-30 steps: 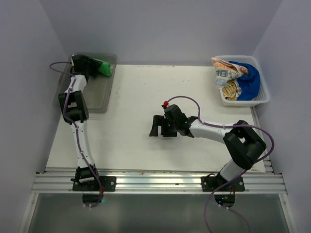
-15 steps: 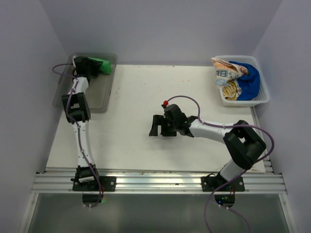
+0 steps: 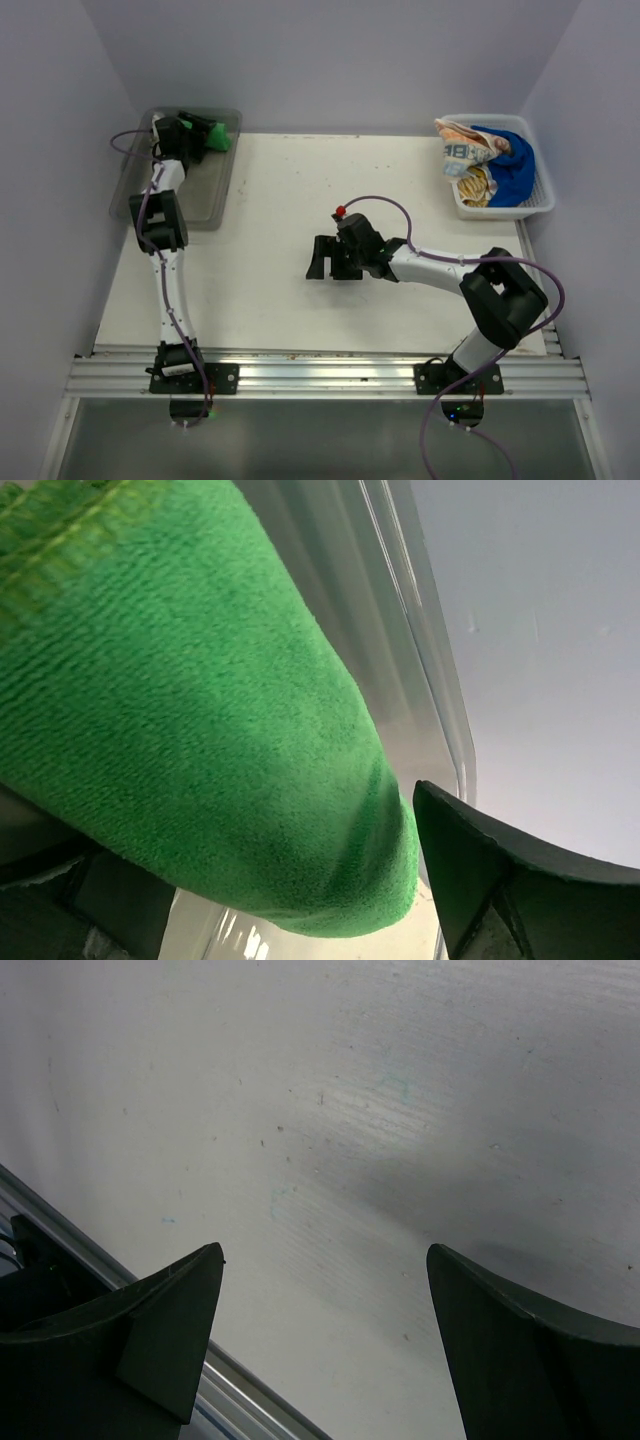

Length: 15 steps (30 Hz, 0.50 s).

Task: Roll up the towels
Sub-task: Place the rolled towel into the container

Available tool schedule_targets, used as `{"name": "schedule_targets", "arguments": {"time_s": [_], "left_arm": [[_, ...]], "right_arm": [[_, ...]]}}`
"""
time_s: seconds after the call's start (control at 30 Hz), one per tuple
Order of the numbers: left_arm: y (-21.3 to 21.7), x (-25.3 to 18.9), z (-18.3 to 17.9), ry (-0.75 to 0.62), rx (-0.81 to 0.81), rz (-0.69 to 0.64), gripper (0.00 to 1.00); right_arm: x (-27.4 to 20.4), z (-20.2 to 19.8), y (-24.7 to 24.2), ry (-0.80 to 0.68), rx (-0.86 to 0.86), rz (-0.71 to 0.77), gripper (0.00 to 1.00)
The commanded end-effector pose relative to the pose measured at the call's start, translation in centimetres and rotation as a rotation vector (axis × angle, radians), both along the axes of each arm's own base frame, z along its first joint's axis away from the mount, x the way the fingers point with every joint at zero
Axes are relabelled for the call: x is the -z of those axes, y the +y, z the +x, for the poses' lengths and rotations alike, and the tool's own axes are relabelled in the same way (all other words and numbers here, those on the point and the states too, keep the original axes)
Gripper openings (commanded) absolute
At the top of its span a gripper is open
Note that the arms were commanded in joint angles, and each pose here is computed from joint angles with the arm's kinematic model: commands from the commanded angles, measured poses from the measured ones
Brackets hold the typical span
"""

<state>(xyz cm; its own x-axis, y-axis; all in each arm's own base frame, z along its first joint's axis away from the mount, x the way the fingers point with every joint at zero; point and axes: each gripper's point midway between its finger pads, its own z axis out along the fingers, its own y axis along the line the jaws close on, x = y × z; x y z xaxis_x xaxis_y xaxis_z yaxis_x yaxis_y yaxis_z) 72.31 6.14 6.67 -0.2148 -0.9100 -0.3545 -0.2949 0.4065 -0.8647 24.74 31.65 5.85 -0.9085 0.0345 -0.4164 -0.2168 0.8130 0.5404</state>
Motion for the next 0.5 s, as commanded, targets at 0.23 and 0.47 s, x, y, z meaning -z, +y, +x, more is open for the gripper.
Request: {"name": "schedule_targets", "arguments": {"time_s": [0.23, 0.47], "left_arm": [[0.2, -4.4, -2.5, 0.035, 0.033, 0.114, 0.96], [0.3, -5.1, -4.3, 0.069, 0.034, 0.134, 0.92]], "right_arm": [[-1.7, 0.6, 0.4, -0.042, 0.002, 0.029, 0.86], [-1.7, 0.5, 0.2, -0.043, 0.003, 0.03, 0.86]]}}
